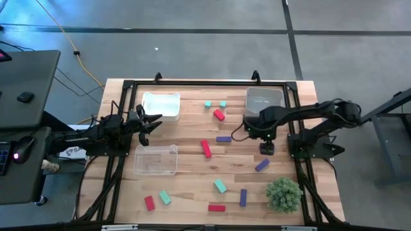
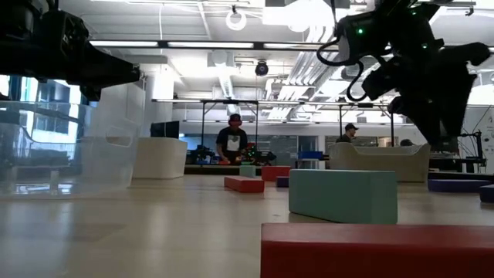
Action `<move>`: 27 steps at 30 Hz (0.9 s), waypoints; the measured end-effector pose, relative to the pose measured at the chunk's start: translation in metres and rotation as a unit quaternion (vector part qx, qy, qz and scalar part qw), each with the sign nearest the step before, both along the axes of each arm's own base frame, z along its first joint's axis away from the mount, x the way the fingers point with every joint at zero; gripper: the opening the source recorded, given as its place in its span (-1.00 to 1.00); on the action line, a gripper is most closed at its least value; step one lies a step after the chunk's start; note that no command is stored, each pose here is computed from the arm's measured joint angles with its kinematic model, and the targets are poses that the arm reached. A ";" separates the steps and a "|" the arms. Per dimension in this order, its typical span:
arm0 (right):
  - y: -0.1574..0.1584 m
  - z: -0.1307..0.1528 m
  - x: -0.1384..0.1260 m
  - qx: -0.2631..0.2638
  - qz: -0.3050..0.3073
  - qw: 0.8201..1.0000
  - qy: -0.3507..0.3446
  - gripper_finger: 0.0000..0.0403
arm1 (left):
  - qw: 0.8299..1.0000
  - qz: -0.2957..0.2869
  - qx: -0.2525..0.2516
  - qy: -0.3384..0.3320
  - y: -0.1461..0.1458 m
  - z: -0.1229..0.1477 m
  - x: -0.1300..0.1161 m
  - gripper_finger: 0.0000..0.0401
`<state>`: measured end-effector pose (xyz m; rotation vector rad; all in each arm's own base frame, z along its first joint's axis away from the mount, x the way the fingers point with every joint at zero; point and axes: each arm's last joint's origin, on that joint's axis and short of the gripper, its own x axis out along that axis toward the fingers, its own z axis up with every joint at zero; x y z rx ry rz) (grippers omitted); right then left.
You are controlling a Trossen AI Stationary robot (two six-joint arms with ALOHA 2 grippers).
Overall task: Sort & place blocks by color
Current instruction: Put the top right violet block into the gray bin
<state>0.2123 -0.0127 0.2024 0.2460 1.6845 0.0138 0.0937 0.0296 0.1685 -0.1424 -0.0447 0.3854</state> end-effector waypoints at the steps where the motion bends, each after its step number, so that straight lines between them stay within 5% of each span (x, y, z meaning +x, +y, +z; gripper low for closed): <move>1: 0.003 -0.001 0.001 -0.004 0.012 1.000 0.003 0.17 | 1.000 0.000 0.000 0.000 0.000 0.000 0.000 -0.62; 10: 0.021 -0.011 0.007 -0.049 0.065 0.997 0.016 0.17 | 1.000 0.000 0.000 0.000 0.000 0.000 0.000 -0.62; 27: 0.023 -0.056 0.026 -0.073 0.069 0.991 0.093 0.17 | 1.000 0.000 0.000 0.000 0.000 0.000 0.000 -0.62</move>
